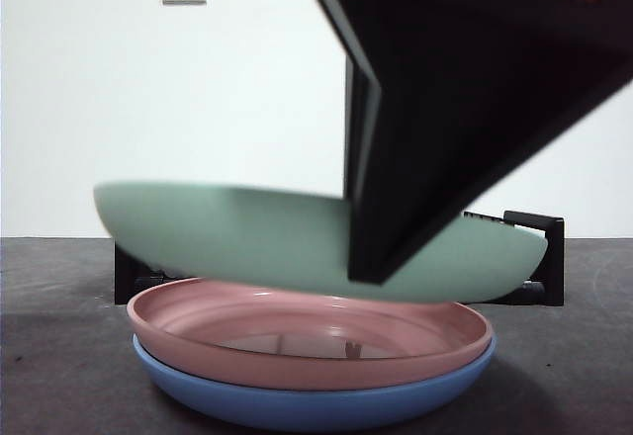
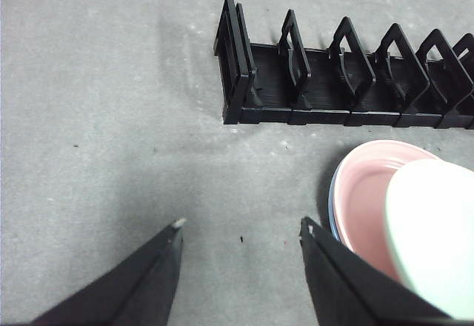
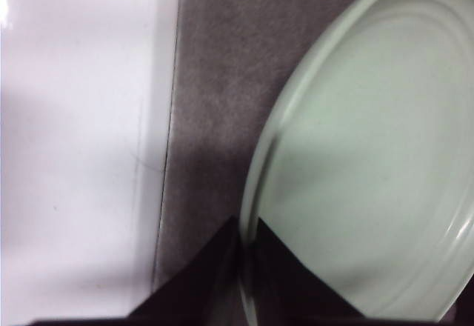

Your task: Place the plate

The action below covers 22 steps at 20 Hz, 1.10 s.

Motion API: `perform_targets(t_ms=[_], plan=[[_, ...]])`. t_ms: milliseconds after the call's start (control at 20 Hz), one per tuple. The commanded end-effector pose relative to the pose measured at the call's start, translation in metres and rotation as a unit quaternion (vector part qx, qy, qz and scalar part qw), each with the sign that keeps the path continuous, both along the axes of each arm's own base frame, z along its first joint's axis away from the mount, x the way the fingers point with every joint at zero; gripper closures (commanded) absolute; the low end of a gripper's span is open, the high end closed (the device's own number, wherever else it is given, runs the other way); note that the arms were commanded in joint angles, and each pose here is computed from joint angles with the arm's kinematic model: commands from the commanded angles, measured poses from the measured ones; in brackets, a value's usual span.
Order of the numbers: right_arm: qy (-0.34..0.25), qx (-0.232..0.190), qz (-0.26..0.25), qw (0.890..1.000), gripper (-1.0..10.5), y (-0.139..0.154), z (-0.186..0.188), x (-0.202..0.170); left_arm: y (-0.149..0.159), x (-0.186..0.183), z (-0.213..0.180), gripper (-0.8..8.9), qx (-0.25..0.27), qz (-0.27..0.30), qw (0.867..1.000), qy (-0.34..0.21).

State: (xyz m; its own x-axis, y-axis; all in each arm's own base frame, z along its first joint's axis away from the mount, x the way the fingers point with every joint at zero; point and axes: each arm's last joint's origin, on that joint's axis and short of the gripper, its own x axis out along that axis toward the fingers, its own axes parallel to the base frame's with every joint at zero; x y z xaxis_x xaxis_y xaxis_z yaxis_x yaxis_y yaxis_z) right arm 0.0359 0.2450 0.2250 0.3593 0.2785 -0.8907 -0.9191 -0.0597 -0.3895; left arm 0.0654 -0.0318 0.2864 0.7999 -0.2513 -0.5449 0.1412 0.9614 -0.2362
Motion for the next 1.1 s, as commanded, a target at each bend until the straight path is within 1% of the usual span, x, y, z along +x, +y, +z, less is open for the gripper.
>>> perform_targets(t_ms=[50, 250, 500, 650, 950, 1100], plan=[[-0.013, -0.020, 0.033, 0.999, 9.3, 0.009, -0.003, 0.000, 0.000, 0.000, 0.004, 5.64, -0.002, 0.000, 1.000, -0.006], [-0.013, -0.033, 0.034, 0.999, 9.3, 0.012, -0.010, 0.006, 0.000, 0.000, 0.003, 5.64, -0.002, 0.000, 1.000, -0.006], [-0.006, -0.033, 0.053, 0.998, 9.3, 0.013, -0.011, 0.011, 0.000, 0.000, 0.004, 5.64, -0.001, -0.001, 1.000, -0.007], [-0.008, -0.034, 0.059, 0.998, 8.6, 0.013, -0.010, 0.013, 0.000, 0.000, 0.003, 5.64, 0.000, -0.001, 1.000, -0.006], [-0.008, -0.034, 0.059, 0.998, 8.4, 0.014, -0.010, 0.013, 0.000, 0.000, 0.003, 5.64, 0.000, -0.001, 1.000, -0.005], [-0.008, -0.033, 0.057, 0.998, 7.9, 0.014, -0.010, 0.013, 0.000, 0.000, 0.003, 5.64, 0.000, -0.001, 1.000, -0.006]])
